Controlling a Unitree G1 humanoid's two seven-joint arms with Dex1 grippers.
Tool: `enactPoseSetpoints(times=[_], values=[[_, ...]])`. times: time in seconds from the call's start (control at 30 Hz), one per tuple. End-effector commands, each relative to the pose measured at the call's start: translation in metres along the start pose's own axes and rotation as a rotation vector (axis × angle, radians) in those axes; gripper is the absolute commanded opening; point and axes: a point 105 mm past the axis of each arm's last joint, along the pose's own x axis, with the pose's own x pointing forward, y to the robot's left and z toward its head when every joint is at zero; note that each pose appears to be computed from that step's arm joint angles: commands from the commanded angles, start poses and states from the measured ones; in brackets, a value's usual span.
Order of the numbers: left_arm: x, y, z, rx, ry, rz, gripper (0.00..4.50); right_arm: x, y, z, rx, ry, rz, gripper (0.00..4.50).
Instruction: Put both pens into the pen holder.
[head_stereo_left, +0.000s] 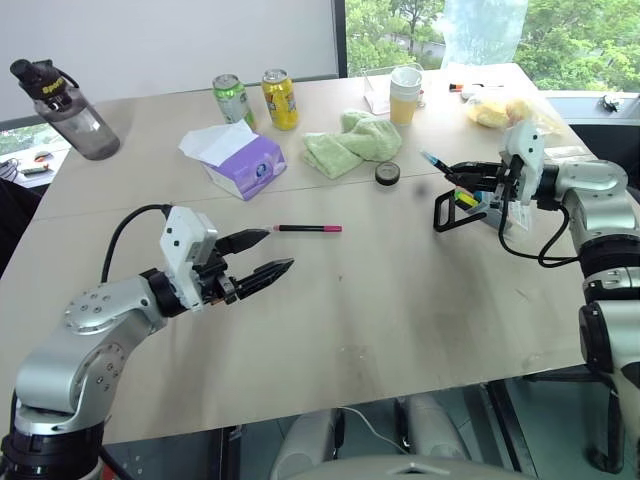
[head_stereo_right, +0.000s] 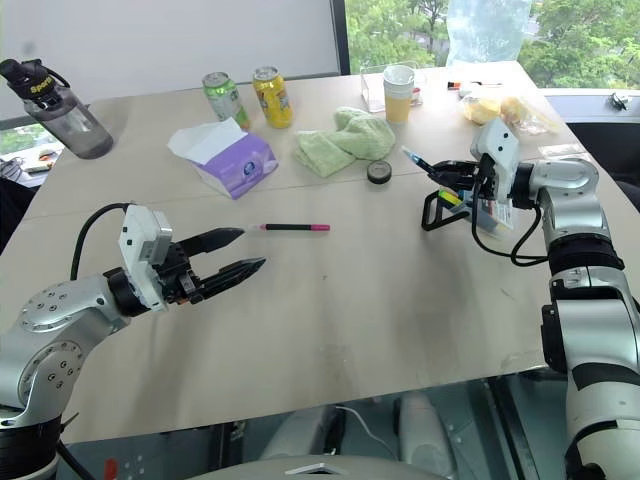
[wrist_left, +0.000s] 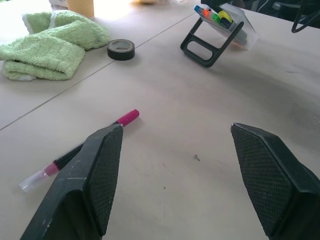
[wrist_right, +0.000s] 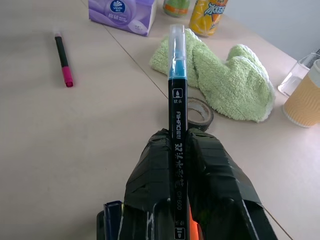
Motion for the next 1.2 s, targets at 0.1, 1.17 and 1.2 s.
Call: enactPoseSetpoints(times=[0.1, 1.17, 1.2], values=[[-0.001, 0.001, 0.015, 0.041, -0.04, 0.003, 3.52, -0.013, -0.012, 0.016, -0.044, -0.022, -0.03, 0.04], [-0.004, -0.006, 0.021, 0.025, -0.091, -0.043, 3.52, 0.015, 0.013, 0.067, -0.071, -0.114, 0.114, 4.47], [-0.005, -0.004, 0.019, 0.028, -0.084, -0.027, 3.52, 0.022, 0.021, 0.072, -0.079, -0.11, 0.141, 4.47]])
